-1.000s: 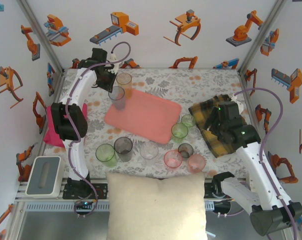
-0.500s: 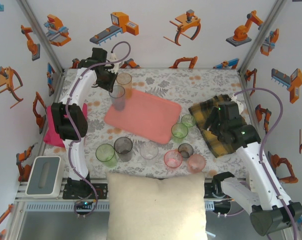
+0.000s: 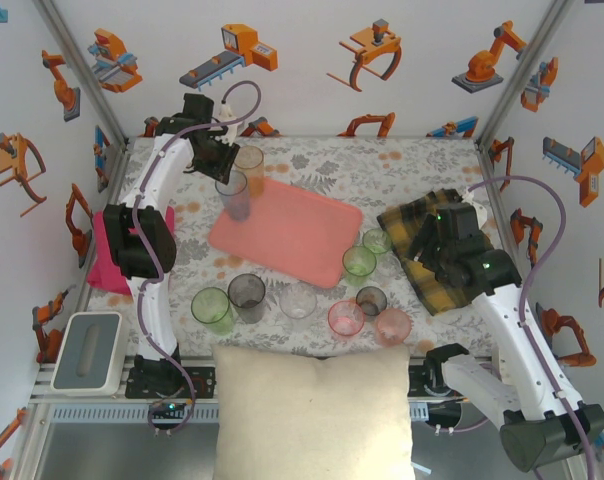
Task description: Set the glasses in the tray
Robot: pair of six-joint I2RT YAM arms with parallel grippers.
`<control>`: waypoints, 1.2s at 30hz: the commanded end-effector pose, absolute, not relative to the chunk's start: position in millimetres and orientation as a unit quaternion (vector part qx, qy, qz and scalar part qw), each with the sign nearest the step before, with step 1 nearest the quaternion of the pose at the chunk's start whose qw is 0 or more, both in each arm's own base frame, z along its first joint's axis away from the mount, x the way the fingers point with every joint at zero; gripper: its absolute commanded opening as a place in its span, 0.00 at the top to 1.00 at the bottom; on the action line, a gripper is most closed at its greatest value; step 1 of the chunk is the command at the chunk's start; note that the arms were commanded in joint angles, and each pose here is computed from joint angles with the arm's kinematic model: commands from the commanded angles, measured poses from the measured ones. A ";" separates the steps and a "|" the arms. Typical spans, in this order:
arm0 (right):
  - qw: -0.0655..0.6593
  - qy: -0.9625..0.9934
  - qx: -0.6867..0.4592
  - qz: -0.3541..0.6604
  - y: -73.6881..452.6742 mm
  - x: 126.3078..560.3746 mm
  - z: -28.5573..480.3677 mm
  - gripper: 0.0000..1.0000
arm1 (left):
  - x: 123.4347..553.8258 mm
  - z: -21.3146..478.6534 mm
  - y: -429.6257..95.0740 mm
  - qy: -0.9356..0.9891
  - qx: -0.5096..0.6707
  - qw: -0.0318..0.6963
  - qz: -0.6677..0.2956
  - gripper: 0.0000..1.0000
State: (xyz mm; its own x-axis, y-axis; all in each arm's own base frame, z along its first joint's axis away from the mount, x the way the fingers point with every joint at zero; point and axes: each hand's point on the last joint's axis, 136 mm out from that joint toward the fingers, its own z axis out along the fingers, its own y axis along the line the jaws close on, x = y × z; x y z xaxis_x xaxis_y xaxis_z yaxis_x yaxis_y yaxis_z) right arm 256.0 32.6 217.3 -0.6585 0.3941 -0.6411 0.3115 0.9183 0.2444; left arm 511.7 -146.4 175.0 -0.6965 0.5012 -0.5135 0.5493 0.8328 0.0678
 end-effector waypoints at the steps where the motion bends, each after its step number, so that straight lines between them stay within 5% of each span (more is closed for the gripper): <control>1: 0.367 0.907 0.198 0.054 31.0 253.2 218.5 0.32 | 509.5 203.0 -141.7 0.912 0.291 0.287 -0.036 0.49; 11: 0.368 0.907 0.198 0.053 31.0 253.4 216.7 0.32 | 494.1 248.2 -137.1 0.902 0.287 0.319 -0.031 0.25; 18: 0.368 0.908 0.196 0.050 30.5 254.6 215.8 0.32 | 457.4 287.7 -133.2 0.894 0.297 0.334 -0.039 0.18; 26: 0.368 0.908 0.194 0.049 31.5 258.2 213.5 0.31 | 339.2 302.4 -144.4 0.867 0.399 0.270 -0.130 0.15; 36: 0.364 0.909 0.193 0.062 39.6 269.7 214.1 0.32 | 234.7 239.6 -133.3 0.867 0.439 0.178 -0.154 0.20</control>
State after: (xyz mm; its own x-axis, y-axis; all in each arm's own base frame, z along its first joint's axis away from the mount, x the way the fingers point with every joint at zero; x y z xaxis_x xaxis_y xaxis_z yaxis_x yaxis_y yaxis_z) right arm 265.0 35.9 209.6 -0.6733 0.3901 -0.6281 0.3139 0.9199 0.2349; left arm 261.2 -130.2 252.8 -0.5711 0.6674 -0.4779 0.7807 0.6215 -0.0650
